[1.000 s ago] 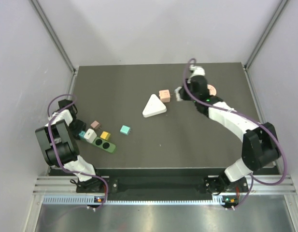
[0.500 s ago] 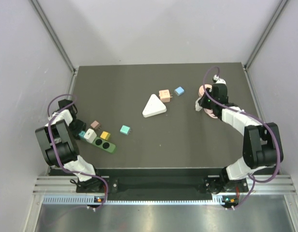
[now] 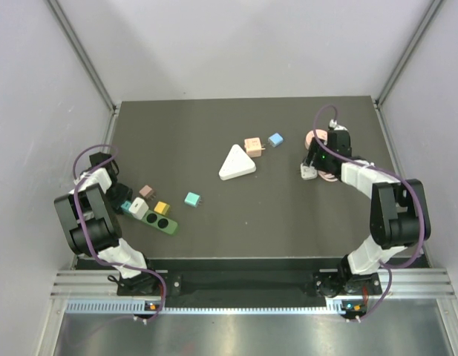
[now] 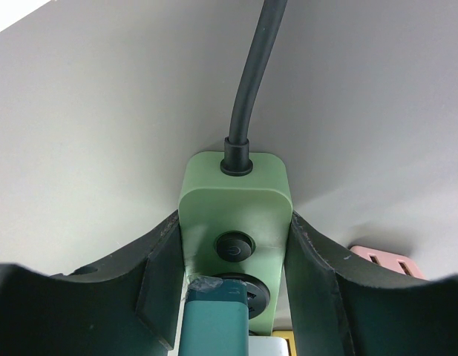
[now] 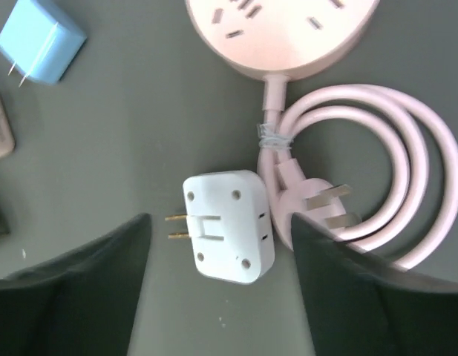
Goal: Pull the plug off the socket
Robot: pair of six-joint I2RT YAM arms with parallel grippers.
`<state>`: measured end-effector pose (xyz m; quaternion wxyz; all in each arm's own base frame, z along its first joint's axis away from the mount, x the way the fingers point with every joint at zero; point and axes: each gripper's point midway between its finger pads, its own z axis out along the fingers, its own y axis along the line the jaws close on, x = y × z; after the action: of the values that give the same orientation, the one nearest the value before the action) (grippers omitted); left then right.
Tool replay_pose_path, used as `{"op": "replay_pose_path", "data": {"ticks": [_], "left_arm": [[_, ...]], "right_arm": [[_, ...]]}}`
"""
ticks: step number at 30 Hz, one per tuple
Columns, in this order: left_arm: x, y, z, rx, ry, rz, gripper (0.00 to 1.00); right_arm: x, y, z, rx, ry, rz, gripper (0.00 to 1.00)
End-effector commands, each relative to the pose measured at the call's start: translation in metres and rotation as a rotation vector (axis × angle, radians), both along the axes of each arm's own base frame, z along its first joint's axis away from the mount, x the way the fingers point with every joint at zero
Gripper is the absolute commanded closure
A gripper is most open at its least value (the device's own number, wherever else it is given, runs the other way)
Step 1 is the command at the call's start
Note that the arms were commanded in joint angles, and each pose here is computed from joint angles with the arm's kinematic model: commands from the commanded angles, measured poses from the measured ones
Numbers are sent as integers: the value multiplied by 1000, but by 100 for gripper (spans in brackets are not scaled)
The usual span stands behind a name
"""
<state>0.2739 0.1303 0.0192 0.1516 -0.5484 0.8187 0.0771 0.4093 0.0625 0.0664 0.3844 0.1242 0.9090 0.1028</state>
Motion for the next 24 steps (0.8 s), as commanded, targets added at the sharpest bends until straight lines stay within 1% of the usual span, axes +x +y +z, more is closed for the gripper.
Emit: {"op": "replay_pose_path", "data": {"ticks": [1,2,3,4,5,6,7,8,9,11,12,14,15,17,18,19,20,21,22,23,24], "left_arm": [[-6,11,1,64,20,-4,100],[-6,11,0,63,21,-4,100],[-6,10,0,61,18,-5,100],[-7,10,-1,59,20,-2,100],[-7,10,-1,58,20,-3,100],[-7,10,-1,57,23,-4,100],[-7,10,-1,59,21,-7,100],[-7,10,0,61,21,-11,100],[-6,9,1,59,17,-15,100],[-4,8,2,47,11,-34,100],[-1,6,4,39,2,-44,100],[4,2,6,9,-15,-67,100],[4,1,7,2,-16,-74,100],[7,-2,10,-8,-29,-83,100],[7,-2,12,-9,-30,-87,100],[7,-2,13,-7,-32,-90,99],[7,-2,14,-8,-34,-92,98],[6,-3,15,-9,-31,-100,96],[6,-3,15,-9,-34,-105,91],[6,-4,18,-10,-44,-111,87],[7,-4,19,-11,-46,-114,84]], "right_arm": [[12,-11,39,-81,-84,-13,21],[13,-10,44,-100,-97,-9,17],[13,1,52,-122,-115,27,13],[13,7,62,-137,-138,44,7],[12,15,69,-156,-157,63,4],[10,40,79,-173,-190,136,2],[8,55,90,-171,-221,174,0],[7,71,96,-169,-246,216,0],[1,103,106,-160,-277,293,0],[-8,140,114,-125,-305,384,0],[-18,174,124,-93,-336,460,0],[-29,212,120,-64,-330,550,0],[-43,246,130,-27,-354,615,0],[-59,286,117,2,-330,717,0],[-73,321,113,14,-330,791,0],[-86,341,110,36,-322,856,0],[-97,360,111,55,-327,916,0],[-116,392,108,69,-330,989,0],[-126,407,109,75,-342,1029,0],[-136,422,109,78,-352,1070,0],[-153,448,111,76,-382,1140,0]]}}
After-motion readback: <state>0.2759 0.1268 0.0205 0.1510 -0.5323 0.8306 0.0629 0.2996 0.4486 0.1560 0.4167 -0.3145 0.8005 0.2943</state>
